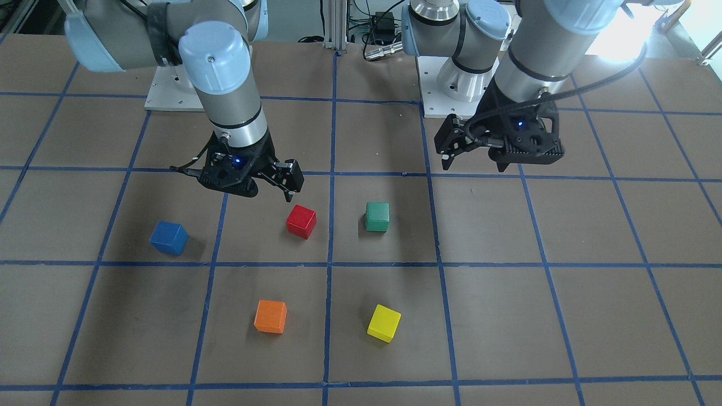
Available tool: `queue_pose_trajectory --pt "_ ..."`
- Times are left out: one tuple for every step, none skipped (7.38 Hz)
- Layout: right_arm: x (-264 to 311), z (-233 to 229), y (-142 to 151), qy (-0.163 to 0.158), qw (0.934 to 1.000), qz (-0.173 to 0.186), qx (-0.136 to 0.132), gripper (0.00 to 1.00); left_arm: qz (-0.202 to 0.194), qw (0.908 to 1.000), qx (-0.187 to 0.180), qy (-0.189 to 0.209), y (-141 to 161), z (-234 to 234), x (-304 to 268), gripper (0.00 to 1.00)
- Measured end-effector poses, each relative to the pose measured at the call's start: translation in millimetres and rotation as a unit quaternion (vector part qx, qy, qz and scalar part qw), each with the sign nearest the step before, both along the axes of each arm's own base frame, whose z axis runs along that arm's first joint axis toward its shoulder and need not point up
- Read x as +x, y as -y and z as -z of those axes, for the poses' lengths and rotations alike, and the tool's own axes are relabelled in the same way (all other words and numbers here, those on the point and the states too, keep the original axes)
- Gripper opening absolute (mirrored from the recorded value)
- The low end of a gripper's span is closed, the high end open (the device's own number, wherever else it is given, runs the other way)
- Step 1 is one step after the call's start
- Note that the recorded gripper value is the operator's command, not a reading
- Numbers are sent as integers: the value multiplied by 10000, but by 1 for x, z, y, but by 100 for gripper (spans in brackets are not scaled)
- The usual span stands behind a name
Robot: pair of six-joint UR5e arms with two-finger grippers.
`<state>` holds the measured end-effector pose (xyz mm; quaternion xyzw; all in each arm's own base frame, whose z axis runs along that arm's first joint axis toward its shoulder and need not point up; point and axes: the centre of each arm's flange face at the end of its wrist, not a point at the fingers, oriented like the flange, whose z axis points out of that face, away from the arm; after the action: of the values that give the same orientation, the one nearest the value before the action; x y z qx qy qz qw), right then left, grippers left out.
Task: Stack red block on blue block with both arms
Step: 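Withdraw the left arm while the right gripper moves over the red cube, then lower the right gripper and grasp the red cube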
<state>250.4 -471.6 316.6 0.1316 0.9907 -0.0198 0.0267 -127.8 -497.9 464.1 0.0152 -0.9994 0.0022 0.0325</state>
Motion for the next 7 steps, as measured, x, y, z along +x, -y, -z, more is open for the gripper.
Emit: queue_pose_trajectory --pt "5 20 1 -18 9999 143 12 100 -1 10000 -26 0 -6 -8 9 100" --pt "9 38 3 -36 9995 296 76 100 29 10000 -35 0 -9 -11 12 100" --pt "18 54 3 -49 9992 371 123 100 55 10000 -22 1 -13 -13 13 100" --pt "27 66 2 -62 9992 374 160 100 70 10000 -6 3 -15 -13 13 100" --pt "36 77 0 -75 9990 388 200 100 75 10000 5 5 -16 -13 13 100" --pt "45 88 -2 -101 9988 412 232 100 83 10000 5 4 -17 -13 13 100" --pt "49 99 -3 -146 9986 419 275 100 95 10000 1 1 -17 -13 13 100"
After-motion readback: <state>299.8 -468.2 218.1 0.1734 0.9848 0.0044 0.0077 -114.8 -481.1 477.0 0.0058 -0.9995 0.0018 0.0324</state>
